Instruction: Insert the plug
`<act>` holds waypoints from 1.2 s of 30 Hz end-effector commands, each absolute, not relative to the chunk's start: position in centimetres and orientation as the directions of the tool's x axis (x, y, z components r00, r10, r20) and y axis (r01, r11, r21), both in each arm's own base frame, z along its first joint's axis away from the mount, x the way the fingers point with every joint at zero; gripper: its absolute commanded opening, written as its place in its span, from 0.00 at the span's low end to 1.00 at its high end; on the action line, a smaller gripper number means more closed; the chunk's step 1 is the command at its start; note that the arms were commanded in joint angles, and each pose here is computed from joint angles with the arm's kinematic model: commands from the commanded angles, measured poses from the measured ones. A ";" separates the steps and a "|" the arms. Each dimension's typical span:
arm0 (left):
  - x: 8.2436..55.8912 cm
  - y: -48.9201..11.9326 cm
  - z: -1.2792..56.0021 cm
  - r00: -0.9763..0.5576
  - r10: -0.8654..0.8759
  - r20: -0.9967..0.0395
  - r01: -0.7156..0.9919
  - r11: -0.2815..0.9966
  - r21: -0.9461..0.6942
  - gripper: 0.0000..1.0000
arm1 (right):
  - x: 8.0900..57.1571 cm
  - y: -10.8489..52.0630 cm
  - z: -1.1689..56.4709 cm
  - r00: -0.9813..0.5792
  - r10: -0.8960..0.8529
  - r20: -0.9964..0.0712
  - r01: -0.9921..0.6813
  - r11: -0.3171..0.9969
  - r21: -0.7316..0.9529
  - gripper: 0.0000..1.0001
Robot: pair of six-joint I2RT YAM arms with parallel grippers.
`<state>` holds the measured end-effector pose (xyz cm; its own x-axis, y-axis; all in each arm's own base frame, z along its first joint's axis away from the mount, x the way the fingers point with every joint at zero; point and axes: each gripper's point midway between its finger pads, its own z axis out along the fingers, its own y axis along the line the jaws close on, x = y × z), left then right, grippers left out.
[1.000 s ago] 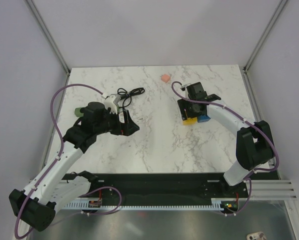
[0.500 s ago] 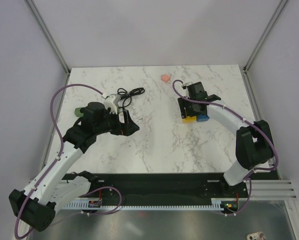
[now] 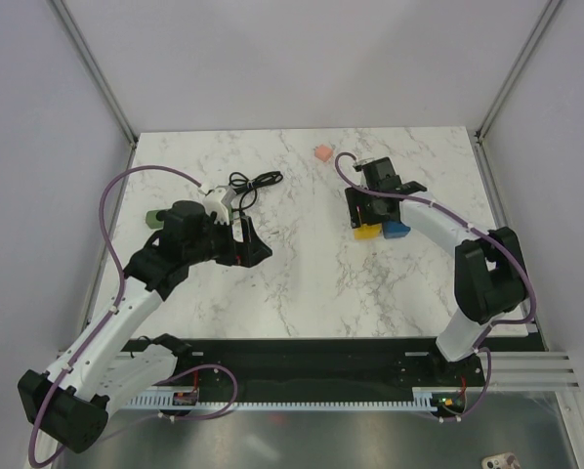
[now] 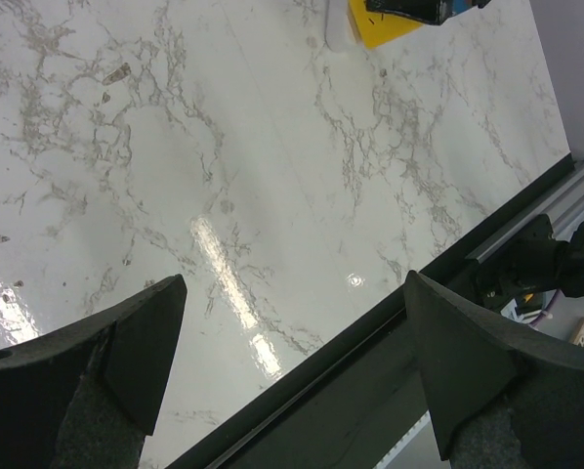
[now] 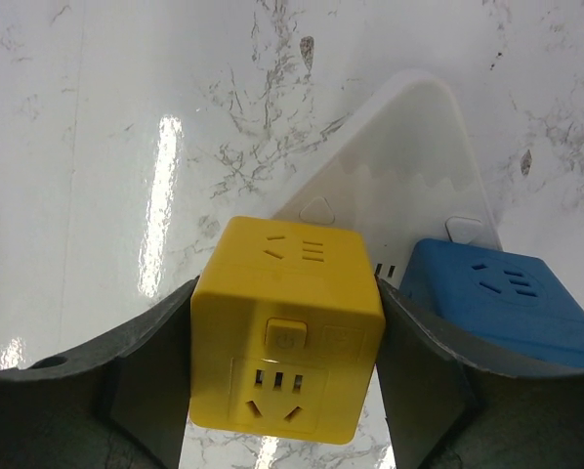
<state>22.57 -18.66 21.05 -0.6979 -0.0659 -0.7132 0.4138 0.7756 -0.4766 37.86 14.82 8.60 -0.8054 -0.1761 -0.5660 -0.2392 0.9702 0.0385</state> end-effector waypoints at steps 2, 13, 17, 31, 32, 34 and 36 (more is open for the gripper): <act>23.0 -18.6 22.1 -0.653 -0.078 -0.753 0.441 0.770 -0.462 1.00 | 37.6 14.3 6.2 -0.837 -0.178 -0.517 -0.218 0.976 0.018 0.00; 23.0 -18.7 22.0 -0.657 -0.076 -0.750 0.440 0.769 -0.464 1.00 | 36.0 13.0 4.0 -0.848 -0.088 -0.523 -0.114 0.993 0.018 0.00; 23.0 -18.9 22.0 -0.661 -0.073 -0.747 0.443 0.765 -0.468 1.00 | 35.0 12.7 4.0 -0.820 -0.006 -0.572 -0.051 0.997 0.062 0.00; 23.2 -18.6 21.7 -0.658 -0.077 -0.749 0.430 0.778 -0.458 1.00 | 34.4 15.2 2.4 -0.766 0.056 -0.640 0.002 0.996 0.084 0.00; 23.3 -18.5 21.5 -0.661 -0.077 -0.746 0.426 0.781 -0.458 1.00 | 34.3 15.2 2.2 -0.764 0.058 -0.643 0.013 0.997 0.075 0.00; 23.4 -18.6 21.3 -0.667 -0.073 -0.741 0.423 0.782 -0.458 1.00 | 33.9 16.0 1.8 -0.757 0.065 -0.650 0.015 0.997 0.082 0.00; 23.4 -18.7 21.3 -0.671 -0.072 -0.738 0.423 0.781 -0.460 1.00 | 33.6 16.3 1.8 -0.745 0.066 -0.664 0.022 0.997 0.075 0.00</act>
<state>22.55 -18.63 20.81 -0.7013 -0.0644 -0.7100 0.4108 0.7775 -0.4762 38.31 15.93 7.74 -0.6013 0.0839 -0.7946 0.0086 0.9951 0.0985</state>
